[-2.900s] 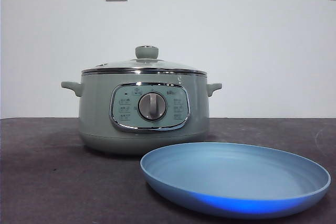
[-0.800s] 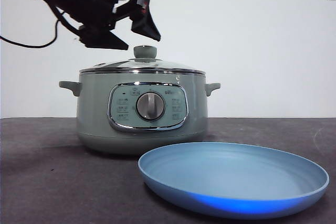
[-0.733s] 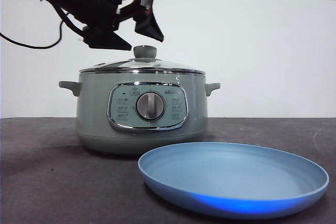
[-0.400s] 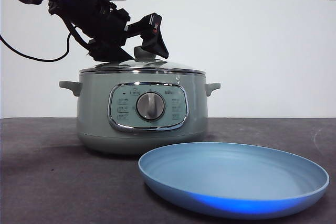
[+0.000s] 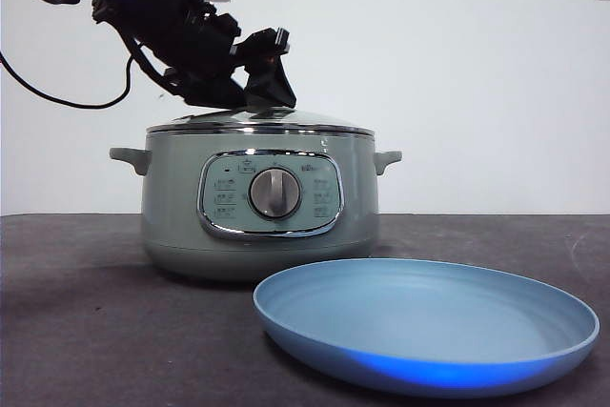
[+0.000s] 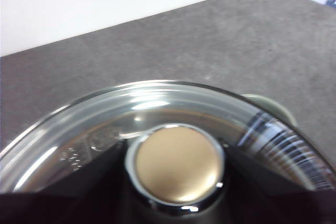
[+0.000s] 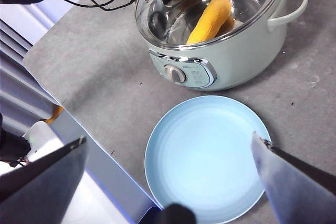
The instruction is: Take the corn out from the steamer,put the corn on the plate,close the lid
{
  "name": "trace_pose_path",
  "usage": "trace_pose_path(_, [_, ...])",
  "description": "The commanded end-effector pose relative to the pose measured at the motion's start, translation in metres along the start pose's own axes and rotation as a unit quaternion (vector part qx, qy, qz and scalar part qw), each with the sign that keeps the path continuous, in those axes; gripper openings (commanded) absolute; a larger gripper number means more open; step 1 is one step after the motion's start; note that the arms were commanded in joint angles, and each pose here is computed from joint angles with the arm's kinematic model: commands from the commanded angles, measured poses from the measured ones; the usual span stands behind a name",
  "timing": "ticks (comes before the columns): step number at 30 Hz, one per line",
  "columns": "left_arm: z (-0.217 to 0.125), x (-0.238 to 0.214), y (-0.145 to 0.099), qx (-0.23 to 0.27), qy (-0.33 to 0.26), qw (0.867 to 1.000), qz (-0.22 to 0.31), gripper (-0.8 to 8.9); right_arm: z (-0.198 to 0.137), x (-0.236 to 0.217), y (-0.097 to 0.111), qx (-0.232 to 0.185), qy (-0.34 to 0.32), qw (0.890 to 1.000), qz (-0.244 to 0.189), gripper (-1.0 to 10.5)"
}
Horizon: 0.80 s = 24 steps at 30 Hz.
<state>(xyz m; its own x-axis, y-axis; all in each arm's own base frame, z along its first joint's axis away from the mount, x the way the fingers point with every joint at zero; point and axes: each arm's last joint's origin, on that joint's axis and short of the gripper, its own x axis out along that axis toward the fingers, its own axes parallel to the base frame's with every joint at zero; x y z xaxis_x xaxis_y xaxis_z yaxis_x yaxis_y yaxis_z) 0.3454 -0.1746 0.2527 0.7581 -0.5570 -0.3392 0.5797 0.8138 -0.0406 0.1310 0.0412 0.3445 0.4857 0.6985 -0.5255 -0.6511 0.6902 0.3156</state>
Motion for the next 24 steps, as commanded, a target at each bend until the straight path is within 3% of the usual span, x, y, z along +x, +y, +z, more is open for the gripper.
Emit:
trace_pose_path(1, [-0.004,0.001,-0.002,-0.010,0.011,1.000,-0.011,-0.08,0.001,-0.001,0.001,-0.003,-0.003,1.000,0.000,5.7])
trace_pose_path(24, [0.052,-0.068,-0.012,0.007,-0.070,0.997,-0.022,-0.08,0.001,-0.001,0.001,-0.005,-0.004,1.000,0.000,5.7])
